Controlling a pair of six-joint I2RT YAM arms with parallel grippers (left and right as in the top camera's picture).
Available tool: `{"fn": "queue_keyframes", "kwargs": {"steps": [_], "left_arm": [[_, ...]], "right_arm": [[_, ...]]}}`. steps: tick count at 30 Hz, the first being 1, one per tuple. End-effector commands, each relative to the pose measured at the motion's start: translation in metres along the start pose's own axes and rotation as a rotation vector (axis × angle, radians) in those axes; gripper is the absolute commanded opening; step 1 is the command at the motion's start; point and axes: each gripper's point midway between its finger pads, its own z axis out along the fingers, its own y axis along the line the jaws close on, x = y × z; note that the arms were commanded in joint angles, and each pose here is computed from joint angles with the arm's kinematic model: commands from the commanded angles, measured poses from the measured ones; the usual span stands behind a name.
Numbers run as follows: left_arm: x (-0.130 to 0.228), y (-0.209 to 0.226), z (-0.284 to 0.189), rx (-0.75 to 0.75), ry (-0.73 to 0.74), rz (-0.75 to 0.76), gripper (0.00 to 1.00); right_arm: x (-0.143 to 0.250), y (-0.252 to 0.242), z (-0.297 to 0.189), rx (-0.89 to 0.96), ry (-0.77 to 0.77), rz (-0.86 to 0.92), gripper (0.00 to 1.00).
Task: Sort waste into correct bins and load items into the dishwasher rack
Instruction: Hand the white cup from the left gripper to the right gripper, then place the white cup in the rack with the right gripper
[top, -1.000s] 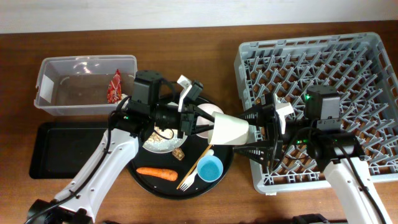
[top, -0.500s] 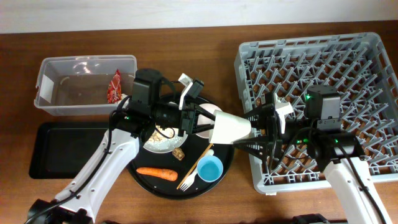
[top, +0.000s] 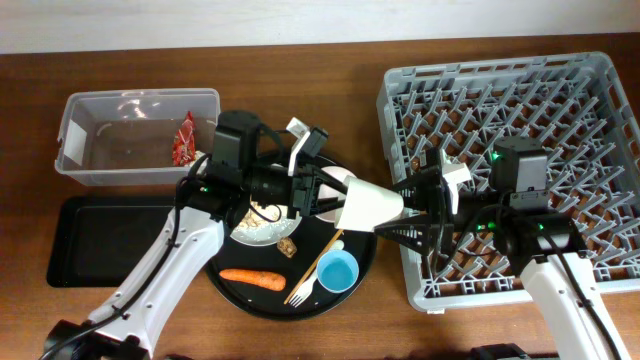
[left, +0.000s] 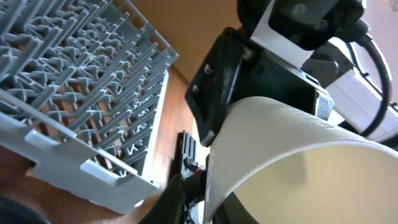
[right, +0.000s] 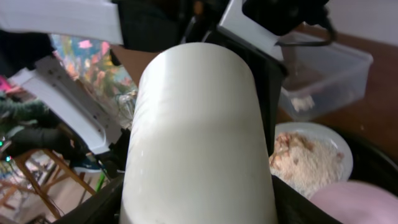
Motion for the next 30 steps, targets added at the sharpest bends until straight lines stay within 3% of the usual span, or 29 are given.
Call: {"fn": "queue_keyframes", "kwargs": {"steps": [1, 6, 12, 16, 21, 26, 30], "left_arm": [[0.002, 0.061, -0.015, -0.315, -0.051, -0.125, 0.20], [0.053, 0.148, -0.095, -0.950, -0.015, -0.349, 0.24], [0.069, 0.156, -0.168, -1.189, -0.056, -0.444, 0.24], [0.074, 0.142, -0.229, -1.379, -0.140, -0.477, 0.25], [0.074, 0.115, -0.268, -1.489, -0.241, -0.474, 0.25], [0.070, 0.096, -0.271, -1.494, -0.283, -0.439, 0.25], [0.074, 0.096, -0.270, -1.494, -0.268, -0.454, 0.25]], "right_arm": [[0.004, -0.023, -0.001, 0.142, 0.041, 0.124, 0.59], [0.011, -0.047, -0.010, 0.330, 0.069, 0.228, 0.54], [0.018, -0.071, -0.048, 0.691, 0.155, 0.355, 0.52], [0.029, -0.078, -0.119, 1.150, 0.273, 0.520, 0.52], [0.022, -0.062, -0.176, 1.406, 0.313, 0.632, 0.52], [0.026, -0.065, -0.255, 1.636, 0.214, 0.814, 0.52], [0.056, -0.064, -0.327, 1.805, 0.117, 1.045, 0.58]]}}
